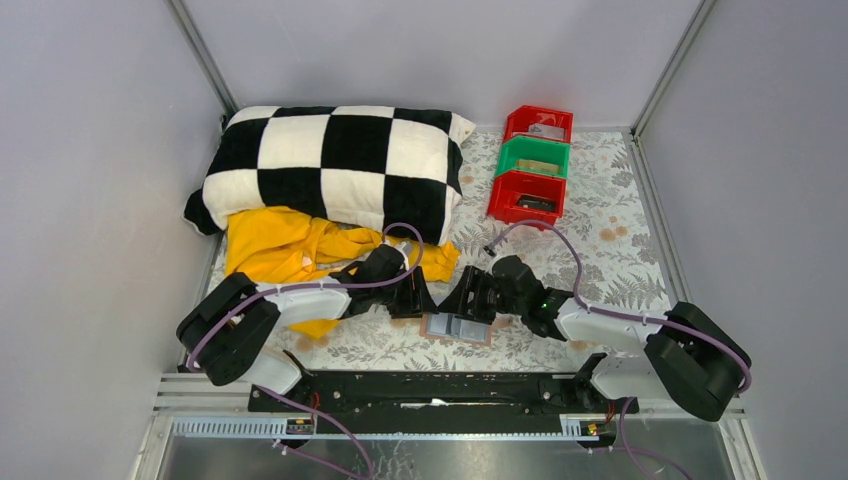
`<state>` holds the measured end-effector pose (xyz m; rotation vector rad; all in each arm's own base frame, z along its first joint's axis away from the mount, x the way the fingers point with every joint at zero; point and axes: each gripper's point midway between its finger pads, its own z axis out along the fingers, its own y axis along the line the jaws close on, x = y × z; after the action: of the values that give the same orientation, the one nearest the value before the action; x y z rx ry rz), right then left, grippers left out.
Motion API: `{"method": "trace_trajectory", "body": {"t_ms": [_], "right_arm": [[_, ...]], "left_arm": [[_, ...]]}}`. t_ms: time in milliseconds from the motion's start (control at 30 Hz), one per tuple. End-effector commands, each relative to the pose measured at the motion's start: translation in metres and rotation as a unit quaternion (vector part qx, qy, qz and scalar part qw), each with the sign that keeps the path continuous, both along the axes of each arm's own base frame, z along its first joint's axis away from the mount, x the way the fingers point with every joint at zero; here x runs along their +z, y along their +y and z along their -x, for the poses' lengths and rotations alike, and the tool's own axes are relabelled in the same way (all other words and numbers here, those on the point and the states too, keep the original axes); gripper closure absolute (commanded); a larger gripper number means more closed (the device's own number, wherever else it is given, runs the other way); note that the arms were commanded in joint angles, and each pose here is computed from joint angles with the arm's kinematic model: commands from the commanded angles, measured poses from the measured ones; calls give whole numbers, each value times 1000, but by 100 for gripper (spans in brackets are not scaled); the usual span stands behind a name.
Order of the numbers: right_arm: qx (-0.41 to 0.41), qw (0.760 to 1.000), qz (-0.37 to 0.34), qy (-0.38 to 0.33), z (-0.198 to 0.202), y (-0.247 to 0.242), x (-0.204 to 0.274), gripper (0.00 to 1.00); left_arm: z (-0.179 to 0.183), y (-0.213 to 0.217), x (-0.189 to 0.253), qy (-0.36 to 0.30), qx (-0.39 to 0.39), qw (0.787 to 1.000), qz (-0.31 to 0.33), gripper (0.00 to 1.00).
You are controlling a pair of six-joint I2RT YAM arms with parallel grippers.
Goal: Take the credit cards out of the card holder
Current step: Remove the credit card from the card holder.
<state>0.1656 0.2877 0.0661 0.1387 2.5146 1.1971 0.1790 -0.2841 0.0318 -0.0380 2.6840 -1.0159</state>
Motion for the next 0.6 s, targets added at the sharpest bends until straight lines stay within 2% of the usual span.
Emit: {"method": "trace_trajectory", "body": {"t_ms": [0, 333, 567], "right_arm": [[9, 999, -38, -14, -4, 12, 17, 32], [14, 1000, -6, 17, -7, 17, -12, 33], [21, 999, 17, 44, -8, 22, -31, 39]], "left_arm": [[1, 1, 8, -10, -2, 1000, 3, 46], [-34, 45, 65, -78, 61, 995, -8, 46], [-36, 46, 95, -102, 61, 993, 6, 45]]}}
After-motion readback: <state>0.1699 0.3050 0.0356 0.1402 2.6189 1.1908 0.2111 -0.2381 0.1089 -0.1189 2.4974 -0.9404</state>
